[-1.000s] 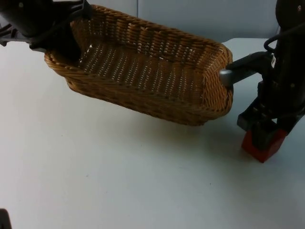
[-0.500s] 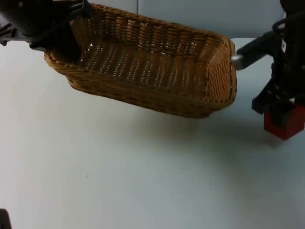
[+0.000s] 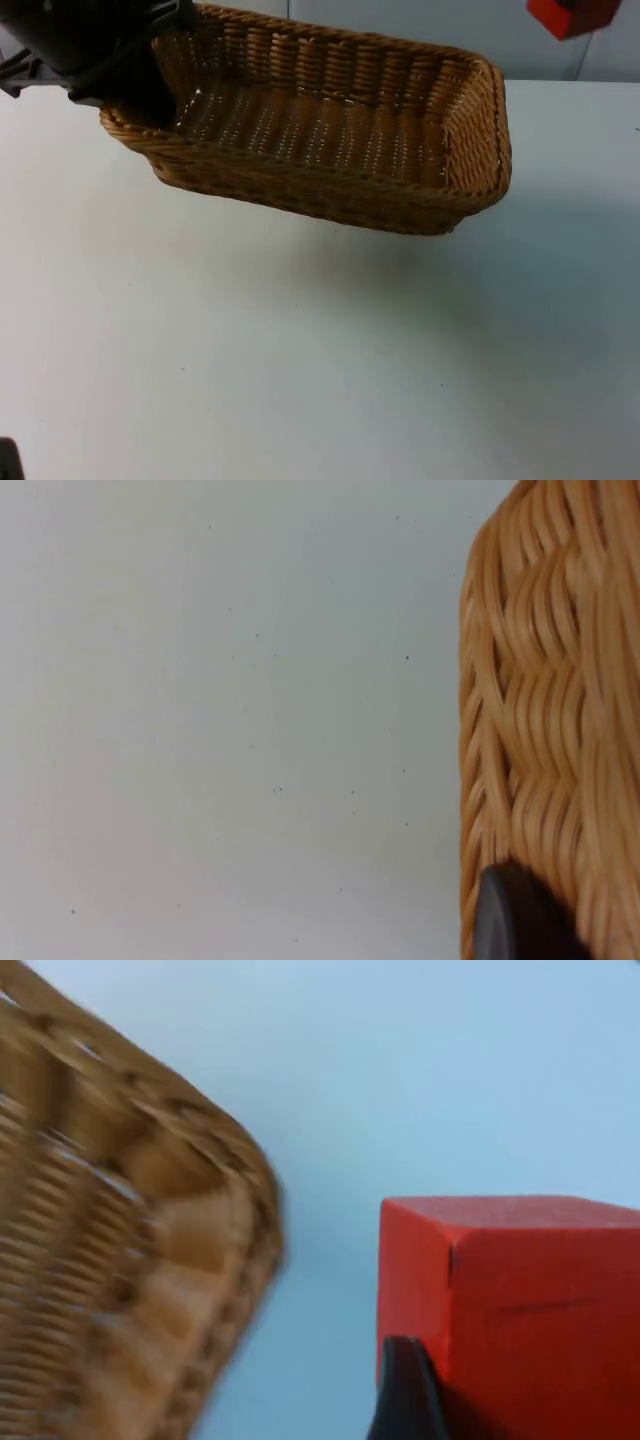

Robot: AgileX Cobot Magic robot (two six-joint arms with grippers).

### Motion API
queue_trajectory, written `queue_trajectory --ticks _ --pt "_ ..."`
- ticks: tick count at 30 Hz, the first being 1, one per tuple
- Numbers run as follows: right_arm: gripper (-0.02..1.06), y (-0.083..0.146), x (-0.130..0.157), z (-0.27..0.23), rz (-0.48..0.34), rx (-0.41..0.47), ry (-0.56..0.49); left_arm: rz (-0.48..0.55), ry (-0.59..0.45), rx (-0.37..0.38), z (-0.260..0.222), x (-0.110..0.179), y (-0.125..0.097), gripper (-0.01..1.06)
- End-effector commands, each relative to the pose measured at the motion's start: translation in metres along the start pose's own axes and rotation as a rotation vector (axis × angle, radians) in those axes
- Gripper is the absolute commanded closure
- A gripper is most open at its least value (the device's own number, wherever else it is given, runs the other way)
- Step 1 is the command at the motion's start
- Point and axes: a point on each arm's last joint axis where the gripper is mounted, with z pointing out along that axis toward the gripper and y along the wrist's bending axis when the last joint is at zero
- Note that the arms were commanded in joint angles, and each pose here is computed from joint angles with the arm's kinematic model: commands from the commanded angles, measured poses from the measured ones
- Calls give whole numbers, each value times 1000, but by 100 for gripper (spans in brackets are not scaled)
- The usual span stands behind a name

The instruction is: Pick up the basket with the left hand and place the cube into the basket with the right hand.

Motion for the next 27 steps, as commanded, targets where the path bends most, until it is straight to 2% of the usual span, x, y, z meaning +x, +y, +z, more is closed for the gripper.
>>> queue_trajectory --ticks 1,3,4,6,8,13,19,22,24,26,27 --pt "86 8 -9 -21 19 -138 -62 -30 -24 28 -5 -2 -7 105" --pt "86 23 -14 -27 39 -314 -115 -30 -24 28 -5 -2 -7 105" --pt "86 23 -14 -27 39 -314 -115 -30 -24 28 -5 -2 -7 105" --pt "86 36 -18 -24 49 -460 -132 -30 -26 27 -5 -3 -7 105" --pt "86 45 -20 -12 61 -534 -124 -30 -26 27 -5 -3 -7 105" --pt "86 56 -23 15 100 -612 -90 -30 -26 27 -5 -3 -7 105" --pt "86 64 -21 39 115 -621 -37 -30 -26 27 -5 -3 -7 105" --pt "80 71 -23 46 111 -616 -43 -30 -26 27 -5 -3 -7 105" --pt "65 75 -24 49 109 -615 -52 -30 -26 27 -5 -3 -7 105" --pt "42 81 -25 49 99 -611 -56 -30 -29 26 -5 -3 -7 105" --pt "42 81 -25 49 99 -611 -56 -30 -29 26 -5 -3 -7 105"
